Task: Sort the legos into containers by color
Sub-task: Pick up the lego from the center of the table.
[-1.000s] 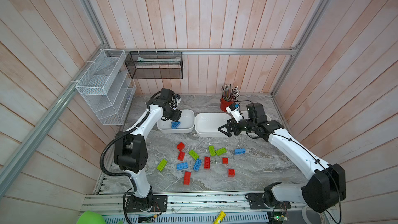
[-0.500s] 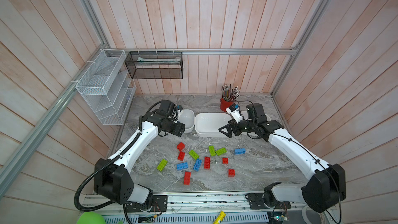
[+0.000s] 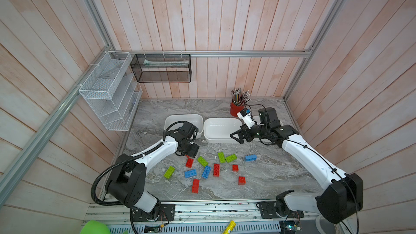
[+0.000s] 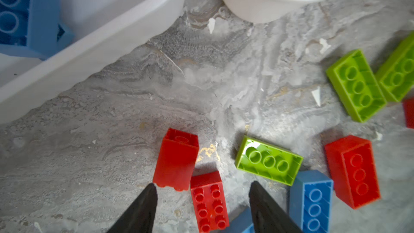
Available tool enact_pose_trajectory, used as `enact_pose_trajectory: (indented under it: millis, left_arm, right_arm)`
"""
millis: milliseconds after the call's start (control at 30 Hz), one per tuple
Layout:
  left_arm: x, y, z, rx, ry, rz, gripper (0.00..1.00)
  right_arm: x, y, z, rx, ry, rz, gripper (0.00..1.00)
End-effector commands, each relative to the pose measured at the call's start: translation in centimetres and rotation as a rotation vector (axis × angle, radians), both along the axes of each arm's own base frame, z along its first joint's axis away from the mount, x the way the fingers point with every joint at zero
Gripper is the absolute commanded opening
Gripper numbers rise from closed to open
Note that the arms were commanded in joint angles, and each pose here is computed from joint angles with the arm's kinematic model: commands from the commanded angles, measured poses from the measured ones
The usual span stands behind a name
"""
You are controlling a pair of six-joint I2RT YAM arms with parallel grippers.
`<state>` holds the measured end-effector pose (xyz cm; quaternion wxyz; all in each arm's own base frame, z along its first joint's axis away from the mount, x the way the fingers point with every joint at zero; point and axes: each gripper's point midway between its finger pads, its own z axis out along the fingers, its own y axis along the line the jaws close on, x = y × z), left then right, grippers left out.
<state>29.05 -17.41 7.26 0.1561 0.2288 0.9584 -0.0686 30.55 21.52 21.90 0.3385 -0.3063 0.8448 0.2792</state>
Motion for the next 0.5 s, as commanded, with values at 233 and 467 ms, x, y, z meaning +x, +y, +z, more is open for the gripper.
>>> enact_pose_trajectory:
  millis: [233, 467]
  left_arm:
    - [1.4, 1.4, -3.6, 0.113, -0.011, 0.003, 0.59]
    - [1.2, 2.1, -4.7, 0.133, 0.012, 0.004, 0.43]
  right_arm:
    - [-0.8, -0.9, 0.3, -0.017, -0.021, -0.016, 0.98]
    - [-0.8, -0.9, 0.2, -0.015, -0.016, -0.017, 0.98]
